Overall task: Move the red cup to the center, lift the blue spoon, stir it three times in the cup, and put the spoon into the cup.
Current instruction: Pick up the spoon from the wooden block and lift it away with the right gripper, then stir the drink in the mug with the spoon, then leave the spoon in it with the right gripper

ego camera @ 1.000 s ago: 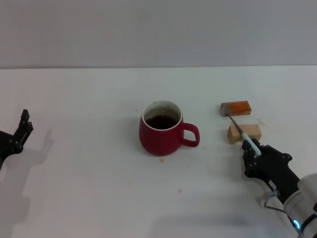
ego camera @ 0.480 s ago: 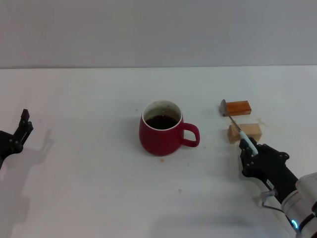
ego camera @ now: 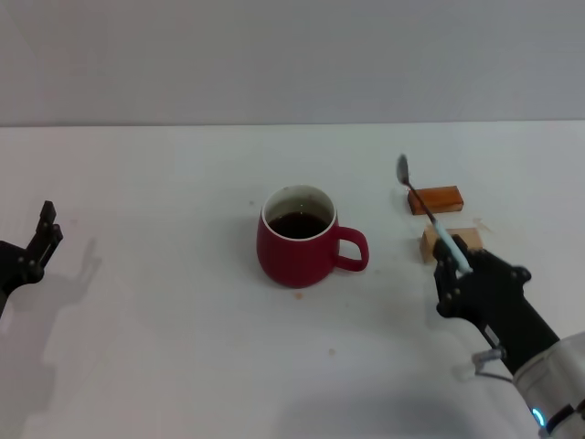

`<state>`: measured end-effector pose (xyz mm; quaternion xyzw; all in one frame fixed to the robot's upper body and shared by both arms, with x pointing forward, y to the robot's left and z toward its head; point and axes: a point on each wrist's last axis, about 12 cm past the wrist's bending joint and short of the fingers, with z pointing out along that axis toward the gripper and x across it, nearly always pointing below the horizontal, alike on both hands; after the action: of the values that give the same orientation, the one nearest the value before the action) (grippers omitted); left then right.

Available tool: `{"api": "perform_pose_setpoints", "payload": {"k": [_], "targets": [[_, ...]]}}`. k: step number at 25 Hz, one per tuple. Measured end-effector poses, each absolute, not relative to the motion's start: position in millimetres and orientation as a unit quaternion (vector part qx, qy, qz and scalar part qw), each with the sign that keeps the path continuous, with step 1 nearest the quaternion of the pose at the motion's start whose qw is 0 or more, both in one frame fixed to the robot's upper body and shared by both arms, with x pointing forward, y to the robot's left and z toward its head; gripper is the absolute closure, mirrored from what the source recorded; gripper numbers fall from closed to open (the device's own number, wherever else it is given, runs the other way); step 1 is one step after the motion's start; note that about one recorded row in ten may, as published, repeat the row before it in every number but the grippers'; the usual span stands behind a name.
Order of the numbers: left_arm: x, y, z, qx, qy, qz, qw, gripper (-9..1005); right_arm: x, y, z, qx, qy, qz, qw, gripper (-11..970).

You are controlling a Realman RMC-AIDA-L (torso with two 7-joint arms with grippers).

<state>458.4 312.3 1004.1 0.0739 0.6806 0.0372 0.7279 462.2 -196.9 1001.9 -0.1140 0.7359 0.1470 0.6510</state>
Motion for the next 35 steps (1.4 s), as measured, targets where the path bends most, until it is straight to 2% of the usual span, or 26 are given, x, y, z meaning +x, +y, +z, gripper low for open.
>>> {"api": "perform_pose_setpoints", "payload": {"k": [4,7,9,13,14,18,19,29,35], "targets": [[457,312,1004,0.073,0.680,0.037,0.729,141,469,-190,1031,-0.126,0.726,0.156,0.657,828],[456,313,1004,0.074,0.680,0.038,0.728,141,471,-186,1043,-0.137,0.728,0.150,0.654,828],[455,314,1003,0.073,0.681,0.040,0.728,141,476,-179,1063,-0.156,0.738,0.138,0.642,827],[454,314,1004,0.071,0.679,0.040,0.730,141,481,-172,1084,-0.176,0.747,0.137,0.626,827],[453,314,1004,0.070,0.678,0.040,0.730,141,483,-167,1098,-0.190,0.751,0.138,0.617,827],[453,314,1004,0.068,0.678,0.040,0.731,141,487,-161,1118,-0.206,0.757,0.147,0.603,827],[452,315,1004,0.068,0.678,0.040,0.731,141,490,-159,1132,-0.218,0.760,0.149,0.594,827],[452,316,1003,0.066,0.679,0.044,0.730,141,500,-150,1177,-0.281,0.777,0.164,0.539,827],[454,316,1004,0.067,0.678,0.044,0.731,141,499,-143,1192,-0.317,0.786,0.147,0.510,828]]}}
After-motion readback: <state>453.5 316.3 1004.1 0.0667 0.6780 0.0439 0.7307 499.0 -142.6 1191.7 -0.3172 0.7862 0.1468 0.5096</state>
